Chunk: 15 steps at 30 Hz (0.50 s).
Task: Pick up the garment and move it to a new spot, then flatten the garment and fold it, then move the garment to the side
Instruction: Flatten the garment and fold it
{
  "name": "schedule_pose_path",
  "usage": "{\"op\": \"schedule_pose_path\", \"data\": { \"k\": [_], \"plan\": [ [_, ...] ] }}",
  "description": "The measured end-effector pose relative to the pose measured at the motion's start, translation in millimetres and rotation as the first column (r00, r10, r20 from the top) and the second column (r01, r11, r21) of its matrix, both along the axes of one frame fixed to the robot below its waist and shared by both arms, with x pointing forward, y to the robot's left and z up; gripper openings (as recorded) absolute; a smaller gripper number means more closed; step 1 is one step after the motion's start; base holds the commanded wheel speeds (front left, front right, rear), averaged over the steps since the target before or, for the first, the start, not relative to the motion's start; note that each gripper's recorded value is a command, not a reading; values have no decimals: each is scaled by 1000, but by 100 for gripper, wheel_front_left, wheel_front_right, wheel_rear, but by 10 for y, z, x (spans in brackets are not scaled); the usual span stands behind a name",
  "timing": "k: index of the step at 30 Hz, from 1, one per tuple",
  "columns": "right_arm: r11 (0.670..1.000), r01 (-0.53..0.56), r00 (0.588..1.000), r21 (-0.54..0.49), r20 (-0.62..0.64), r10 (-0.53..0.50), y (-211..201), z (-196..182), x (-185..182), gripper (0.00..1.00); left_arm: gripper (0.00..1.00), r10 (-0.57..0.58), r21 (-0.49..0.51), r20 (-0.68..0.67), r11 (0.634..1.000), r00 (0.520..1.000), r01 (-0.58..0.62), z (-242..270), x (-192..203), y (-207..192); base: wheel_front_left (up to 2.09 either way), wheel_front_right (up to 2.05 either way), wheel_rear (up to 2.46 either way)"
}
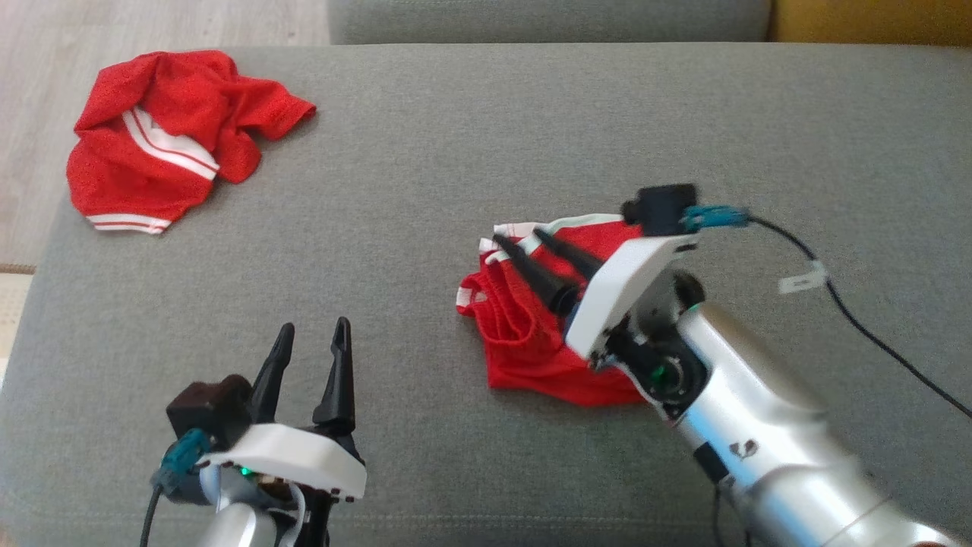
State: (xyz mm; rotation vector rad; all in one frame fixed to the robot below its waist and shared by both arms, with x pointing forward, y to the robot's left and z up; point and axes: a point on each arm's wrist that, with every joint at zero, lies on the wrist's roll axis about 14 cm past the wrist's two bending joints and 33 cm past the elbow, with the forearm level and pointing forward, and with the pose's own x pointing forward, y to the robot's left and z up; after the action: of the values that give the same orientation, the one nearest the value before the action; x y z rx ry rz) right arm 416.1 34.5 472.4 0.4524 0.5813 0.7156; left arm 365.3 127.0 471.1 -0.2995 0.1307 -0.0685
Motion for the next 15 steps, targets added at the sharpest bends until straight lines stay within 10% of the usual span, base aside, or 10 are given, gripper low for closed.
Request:
{"op": "schedule_pose_path", "data": {
  "k": [5, 15],
  "plan": [
    [984, 175, 964, 18, 200, -175, -492, 273, 343, 100, 100, -16, -1, 11, 1000, 1000, 16, 18, 32, -56, 0, 0, 0],
    [903, 423, 760, 79, 512, -401, -1256, 736, 572, 100, 100, 30, 10, 111, 999, 993, -31, 248, 122, 25, 0, 0, 0]
  ]
}}
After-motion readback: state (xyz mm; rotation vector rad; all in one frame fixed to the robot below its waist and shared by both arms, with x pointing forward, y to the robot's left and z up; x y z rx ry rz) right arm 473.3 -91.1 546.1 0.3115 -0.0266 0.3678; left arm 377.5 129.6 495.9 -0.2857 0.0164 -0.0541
